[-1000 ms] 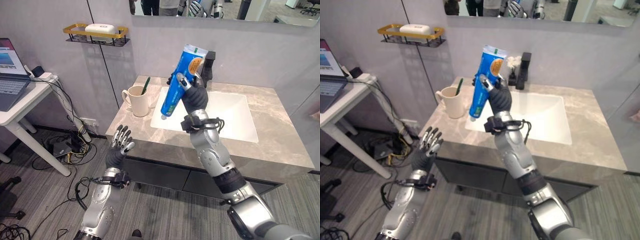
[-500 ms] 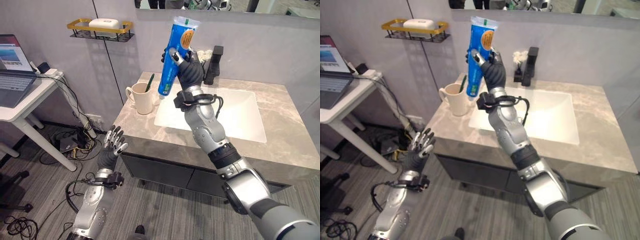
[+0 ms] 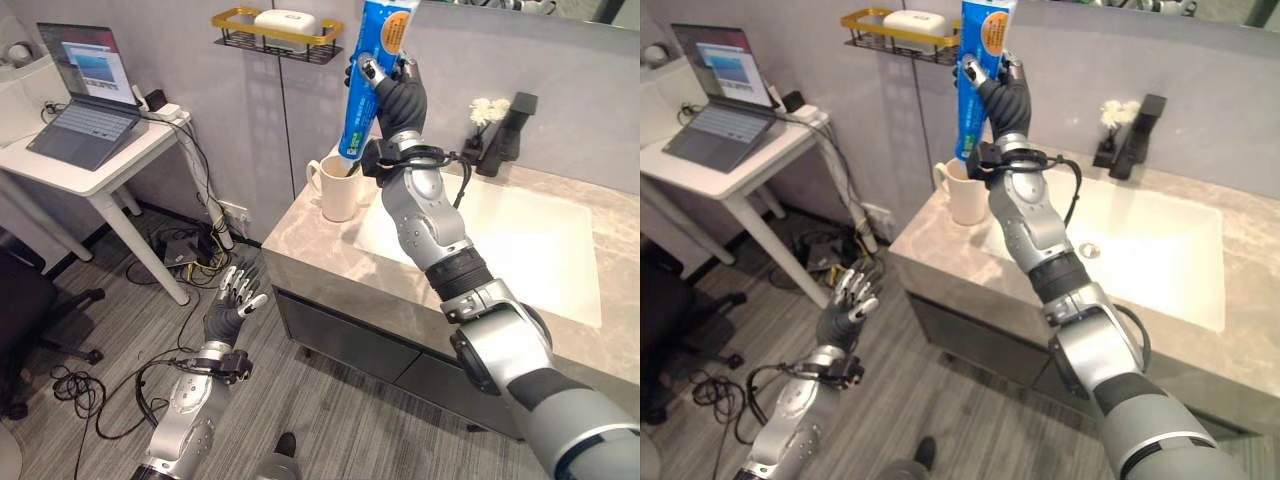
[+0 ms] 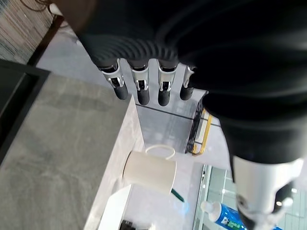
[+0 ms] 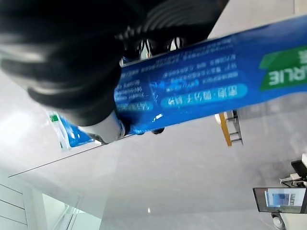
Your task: Put brush and paste in cup on sink, flatten towel.
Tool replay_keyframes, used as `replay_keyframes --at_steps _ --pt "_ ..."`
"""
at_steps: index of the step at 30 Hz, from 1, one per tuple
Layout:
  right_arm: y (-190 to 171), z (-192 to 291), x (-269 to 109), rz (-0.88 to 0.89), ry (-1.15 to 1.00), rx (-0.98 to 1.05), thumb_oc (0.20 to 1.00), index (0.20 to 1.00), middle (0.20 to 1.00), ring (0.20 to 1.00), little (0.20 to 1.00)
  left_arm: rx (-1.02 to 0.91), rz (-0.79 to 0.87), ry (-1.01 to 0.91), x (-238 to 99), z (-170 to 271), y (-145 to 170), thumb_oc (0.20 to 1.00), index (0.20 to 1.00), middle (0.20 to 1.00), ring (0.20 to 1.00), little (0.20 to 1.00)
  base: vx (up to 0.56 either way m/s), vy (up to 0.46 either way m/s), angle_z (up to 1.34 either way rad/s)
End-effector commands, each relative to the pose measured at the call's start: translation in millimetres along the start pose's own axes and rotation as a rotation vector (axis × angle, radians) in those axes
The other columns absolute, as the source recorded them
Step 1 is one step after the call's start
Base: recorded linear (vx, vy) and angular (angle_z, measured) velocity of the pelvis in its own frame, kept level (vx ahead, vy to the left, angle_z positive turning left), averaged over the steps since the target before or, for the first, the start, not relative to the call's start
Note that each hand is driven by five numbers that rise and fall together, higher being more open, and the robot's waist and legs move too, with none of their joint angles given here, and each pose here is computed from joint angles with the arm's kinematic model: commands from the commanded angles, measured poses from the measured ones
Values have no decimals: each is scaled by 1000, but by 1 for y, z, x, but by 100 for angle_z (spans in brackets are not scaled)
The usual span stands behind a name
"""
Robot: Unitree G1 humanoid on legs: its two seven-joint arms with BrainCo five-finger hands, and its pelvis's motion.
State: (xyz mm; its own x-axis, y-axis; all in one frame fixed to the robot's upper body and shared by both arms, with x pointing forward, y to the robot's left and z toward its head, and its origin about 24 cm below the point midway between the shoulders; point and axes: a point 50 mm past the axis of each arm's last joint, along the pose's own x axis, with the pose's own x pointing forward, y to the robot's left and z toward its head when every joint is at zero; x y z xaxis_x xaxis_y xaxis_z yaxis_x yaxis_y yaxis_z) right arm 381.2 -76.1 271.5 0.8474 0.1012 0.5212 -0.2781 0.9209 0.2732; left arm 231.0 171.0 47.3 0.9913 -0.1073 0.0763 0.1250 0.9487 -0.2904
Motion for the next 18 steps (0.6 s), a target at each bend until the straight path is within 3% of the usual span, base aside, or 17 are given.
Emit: replay_keyframes --at_steps 1,18 --pt "15 66 27 34 -234 -25 200 200 200 200 200 117 -160 -80 14 22 -14 1000 1000 1000 1000 1000 -4 13 8" --pt "-2 72 37 -27 -214 -88 200 200 200 200 200 128 -246 -72 19 22 -27 1000 1000 1000 1000 1000 4 14 11"
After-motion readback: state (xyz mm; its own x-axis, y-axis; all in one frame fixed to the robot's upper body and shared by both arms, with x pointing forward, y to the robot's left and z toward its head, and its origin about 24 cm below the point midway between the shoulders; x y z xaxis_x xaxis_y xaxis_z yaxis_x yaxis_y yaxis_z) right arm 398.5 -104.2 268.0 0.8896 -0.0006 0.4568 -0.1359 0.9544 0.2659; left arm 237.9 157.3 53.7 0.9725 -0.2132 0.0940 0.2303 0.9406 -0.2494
